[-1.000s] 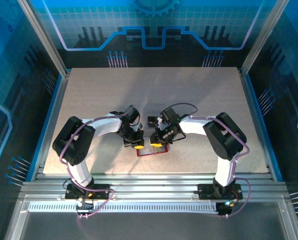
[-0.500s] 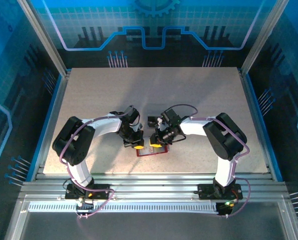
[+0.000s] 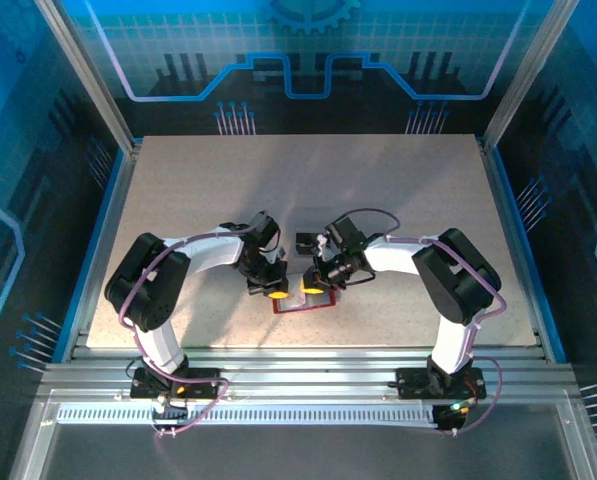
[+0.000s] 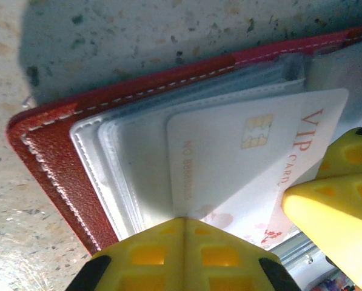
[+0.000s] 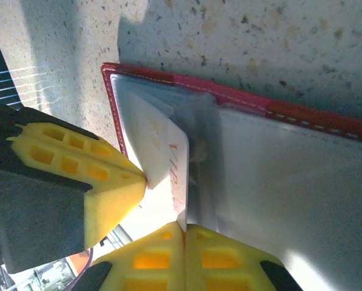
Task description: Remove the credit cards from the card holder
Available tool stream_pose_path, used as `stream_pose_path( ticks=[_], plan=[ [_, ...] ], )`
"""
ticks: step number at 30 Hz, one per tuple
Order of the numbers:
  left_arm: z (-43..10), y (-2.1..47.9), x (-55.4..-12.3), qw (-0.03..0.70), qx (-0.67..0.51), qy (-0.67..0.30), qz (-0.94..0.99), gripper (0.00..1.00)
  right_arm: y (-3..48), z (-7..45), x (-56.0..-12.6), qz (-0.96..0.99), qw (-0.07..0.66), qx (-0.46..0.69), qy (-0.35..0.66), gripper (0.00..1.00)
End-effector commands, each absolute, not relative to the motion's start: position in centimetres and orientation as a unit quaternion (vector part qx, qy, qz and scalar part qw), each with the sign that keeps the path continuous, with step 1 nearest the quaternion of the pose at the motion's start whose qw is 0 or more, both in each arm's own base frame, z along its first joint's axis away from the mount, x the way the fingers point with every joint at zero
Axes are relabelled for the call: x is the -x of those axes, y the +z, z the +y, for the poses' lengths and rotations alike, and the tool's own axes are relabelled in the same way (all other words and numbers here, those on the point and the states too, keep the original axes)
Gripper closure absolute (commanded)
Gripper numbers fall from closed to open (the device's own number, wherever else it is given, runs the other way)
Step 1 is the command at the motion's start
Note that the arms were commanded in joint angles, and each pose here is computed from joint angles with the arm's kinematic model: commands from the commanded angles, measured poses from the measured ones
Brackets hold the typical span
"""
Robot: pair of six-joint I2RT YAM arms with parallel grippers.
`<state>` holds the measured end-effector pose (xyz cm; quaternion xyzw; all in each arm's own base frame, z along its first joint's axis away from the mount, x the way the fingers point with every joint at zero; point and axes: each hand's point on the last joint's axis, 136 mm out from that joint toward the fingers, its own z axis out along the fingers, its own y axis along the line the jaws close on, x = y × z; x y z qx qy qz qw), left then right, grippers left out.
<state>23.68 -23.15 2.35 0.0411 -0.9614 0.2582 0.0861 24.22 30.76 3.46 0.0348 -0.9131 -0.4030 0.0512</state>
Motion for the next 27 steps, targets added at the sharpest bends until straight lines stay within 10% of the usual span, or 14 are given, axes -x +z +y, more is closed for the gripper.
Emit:
stream_pose_path(
  ticks=[1,27],
  plan=[
    [-21.6,1.2,-22.1,0.108,-0.043,0.22,-0.969,1.0,4.0,30.1,-24.2,-0.912,0.046,-0.035,-0.407,0.96],
    [-21.2,1.1,-22.0,0.108,-0.035,0.209,-0.971,1.0,6.3,27.6,-24.8,-0.923,0.028,-0.047,-0.381,0.97]
  ],
)
